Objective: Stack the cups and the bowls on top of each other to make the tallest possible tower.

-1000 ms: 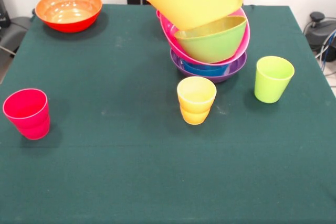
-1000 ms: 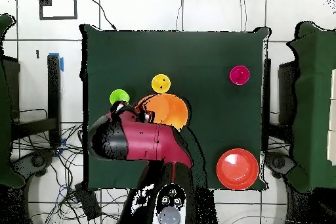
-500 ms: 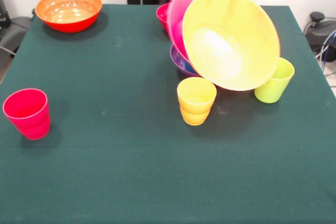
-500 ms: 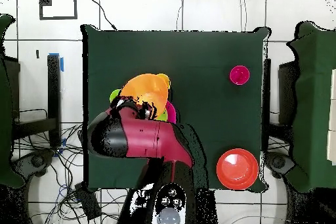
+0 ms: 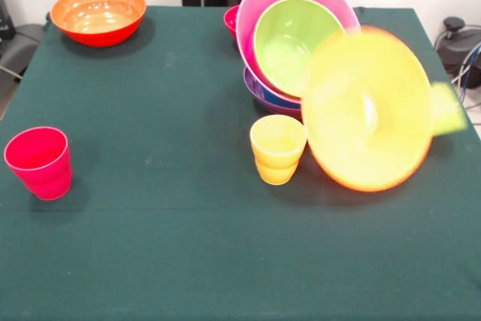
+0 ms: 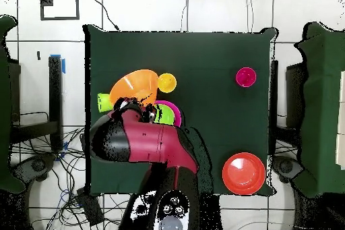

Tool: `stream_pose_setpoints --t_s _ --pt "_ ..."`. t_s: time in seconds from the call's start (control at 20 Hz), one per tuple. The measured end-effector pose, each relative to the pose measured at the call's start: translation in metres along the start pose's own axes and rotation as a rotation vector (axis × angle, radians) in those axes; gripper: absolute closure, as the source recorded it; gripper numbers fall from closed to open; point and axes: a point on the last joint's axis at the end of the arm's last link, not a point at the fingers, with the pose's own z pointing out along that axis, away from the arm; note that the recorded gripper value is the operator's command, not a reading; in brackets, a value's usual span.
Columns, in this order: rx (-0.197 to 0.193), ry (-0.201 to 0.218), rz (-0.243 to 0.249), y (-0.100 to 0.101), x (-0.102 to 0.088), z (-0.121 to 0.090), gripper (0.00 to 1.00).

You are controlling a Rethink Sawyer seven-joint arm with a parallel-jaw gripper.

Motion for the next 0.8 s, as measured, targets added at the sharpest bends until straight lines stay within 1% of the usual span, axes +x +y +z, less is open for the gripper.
stream_pose_setpoints --t_s 0.8 --pt "0.005 -0.002 0.004 -0.0031 -0.0011 -0.0003 0.00"
